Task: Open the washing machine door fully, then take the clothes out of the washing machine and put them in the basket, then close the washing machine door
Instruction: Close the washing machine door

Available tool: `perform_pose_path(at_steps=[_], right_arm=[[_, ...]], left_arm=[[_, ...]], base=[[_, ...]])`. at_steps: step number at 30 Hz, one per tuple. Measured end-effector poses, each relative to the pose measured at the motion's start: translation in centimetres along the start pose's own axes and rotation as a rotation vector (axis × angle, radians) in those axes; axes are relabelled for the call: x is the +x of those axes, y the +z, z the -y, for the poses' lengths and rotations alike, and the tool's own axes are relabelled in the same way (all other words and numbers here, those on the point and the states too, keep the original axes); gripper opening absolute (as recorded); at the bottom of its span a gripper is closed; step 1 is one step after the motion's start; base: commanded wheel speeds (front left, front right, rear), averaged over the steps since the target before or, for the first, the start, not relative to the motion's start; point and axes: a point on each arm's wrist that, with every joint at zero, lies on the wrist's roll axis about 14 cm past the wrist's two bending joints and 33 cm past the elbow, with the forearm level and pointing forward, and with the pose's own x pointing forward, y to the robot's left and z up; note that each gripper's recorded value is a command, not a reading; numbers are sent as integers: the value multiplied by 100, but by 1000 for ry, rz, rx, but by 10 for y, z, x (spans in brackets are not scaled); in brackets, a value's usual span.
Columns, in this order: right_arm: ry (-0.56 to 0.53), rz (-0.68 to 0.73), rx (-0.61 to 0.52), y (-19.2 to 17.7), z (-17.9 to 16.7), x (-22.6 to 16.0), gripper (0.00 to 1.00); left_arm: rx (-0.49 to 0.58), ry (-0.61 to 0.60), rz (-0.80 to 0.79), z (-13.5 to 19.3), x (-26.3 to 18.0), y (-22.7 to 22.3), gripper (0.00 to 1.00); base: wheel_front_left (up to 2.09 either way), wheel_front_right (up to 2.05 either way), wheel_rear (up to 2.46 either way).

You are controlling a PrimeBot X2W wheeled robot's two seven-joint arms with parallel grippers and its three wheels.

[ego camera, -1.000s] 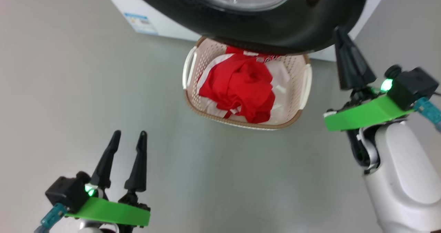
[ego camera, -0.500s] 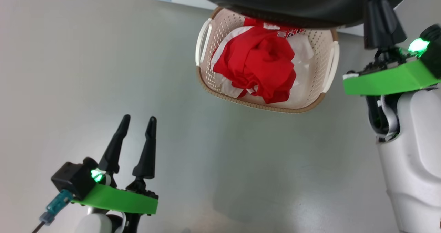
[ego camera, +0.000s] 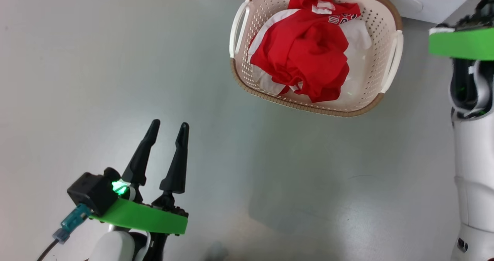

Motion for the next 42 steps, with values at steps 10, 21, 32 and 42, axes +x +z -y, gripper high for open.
perform_pose_path(at_steps=[10, 21, 32, 42], right_arm=[[-16, 81, 6, 15, 7, 19, 0], [-4, 115, 19, 16, 6, 28, 0], [16, -22, -6, -13, -1, -1, 26], [16, -131, -33, -19, -4, -42, 100]], left_arm=[[4, 0, -8, -1, 5, -3, 100], [5, -8, -20, 1, 12, -8, 100], [2, -21, 27, 4, 14, 9, 100], [7, -51, 74, 12, 12, 26, 100]], base=[[0, 0, 0], [0, 0, 0], [0, 0, 0], [0, 0, 0]])
